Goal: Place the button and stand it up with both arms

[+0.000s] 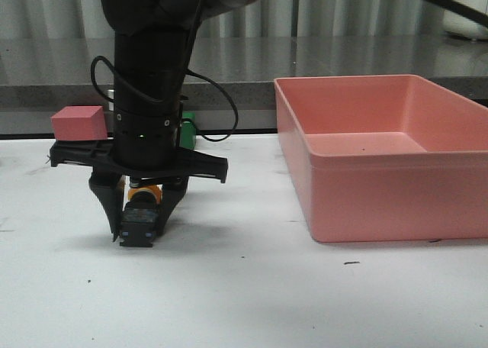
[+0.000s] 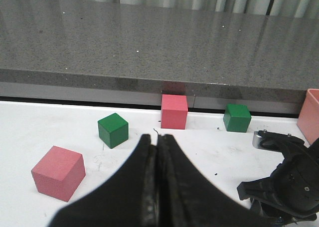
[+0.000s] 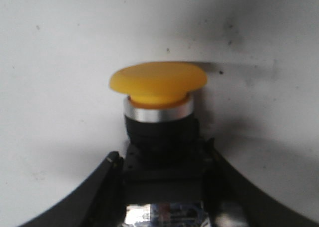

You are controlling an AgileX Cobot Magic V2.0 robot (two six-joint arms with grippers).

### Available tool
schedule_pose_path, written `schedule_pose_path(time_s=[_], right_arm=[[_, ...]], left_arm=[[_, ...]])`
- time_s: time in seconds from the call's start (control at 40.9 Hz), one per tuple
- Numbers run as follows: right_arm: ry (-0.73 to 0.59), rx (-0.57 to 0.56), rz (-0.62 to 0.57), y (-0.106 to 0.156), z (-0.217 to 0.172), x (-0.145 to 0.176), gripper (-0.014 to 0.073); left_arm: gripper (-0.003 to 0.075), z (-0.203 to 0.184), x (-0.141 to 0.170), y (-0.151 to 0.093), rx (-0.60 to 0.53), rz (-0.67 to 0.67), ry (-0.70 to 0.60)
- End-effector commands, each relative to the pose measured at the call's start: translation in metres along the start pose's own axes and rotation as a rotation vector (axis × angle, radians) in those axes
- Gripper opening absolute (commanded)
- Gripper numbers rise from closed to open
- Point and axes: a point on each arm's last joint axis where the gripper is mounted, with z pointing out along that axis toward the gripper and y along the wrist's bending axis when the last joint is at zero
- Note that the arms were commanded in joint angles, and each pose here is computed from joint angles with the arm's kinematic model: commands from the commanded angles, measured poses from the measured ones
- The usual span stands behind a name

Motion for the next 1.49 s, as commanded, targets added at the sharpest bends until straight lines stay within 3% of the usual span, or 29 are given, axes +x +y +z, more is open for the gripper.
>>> schedule_pose_path(time_s=[0.0, 0.122, 0.293, 0.513, 0.806, 1.026, 1.466], right_arm=[[-0.090, -0.081, 0.001, 0.010, -0.041, -0.008, 0.0340], [-0.093, -0.085, 0.001, 0.011, -0.042, -0.008, 0.0449], [-0.107, -0.096, -0.011, 0.012, -0.052, -0.008, 0.0462], [-0.192, -0.081, -0.257, 0.009, -0.100, -0.008, 0.0455], [-0.399, -0.117, -0.646, 0.001, -0.216, 0.009, 0.0455], [-0.483, -0.126, -0.793, -0.026, -0.287, 0.041, 0.0455], [-0.635, -0.178, -0.828, -0.100, -0.335, 0.117, 0.0455]], left_arm=[[-0.0020, -0.001, -0.015, -0.002, 0.015, -0.006, -0.092], [-0.0020, -0.001, -0.015, -0.002, 0.015, -0.006, -0.092], [-0.0020, -0.001, -0.015, -0.002, 0.015, -0.006, -0.092], [-0.0020, -0.001, -0.015, -0.002, 0.015, -0.006, -0.092], [-0.0020, -0.001, -0.015, -0.002, 0.015, -0.006, -0.092], [-0.0020, -0.001, -0.015, -0.002, 0.015, -0.006, -0.092], [-0.0020, -0.001, -0.015, -0.002, 0.015, -0.006, -0.092]])
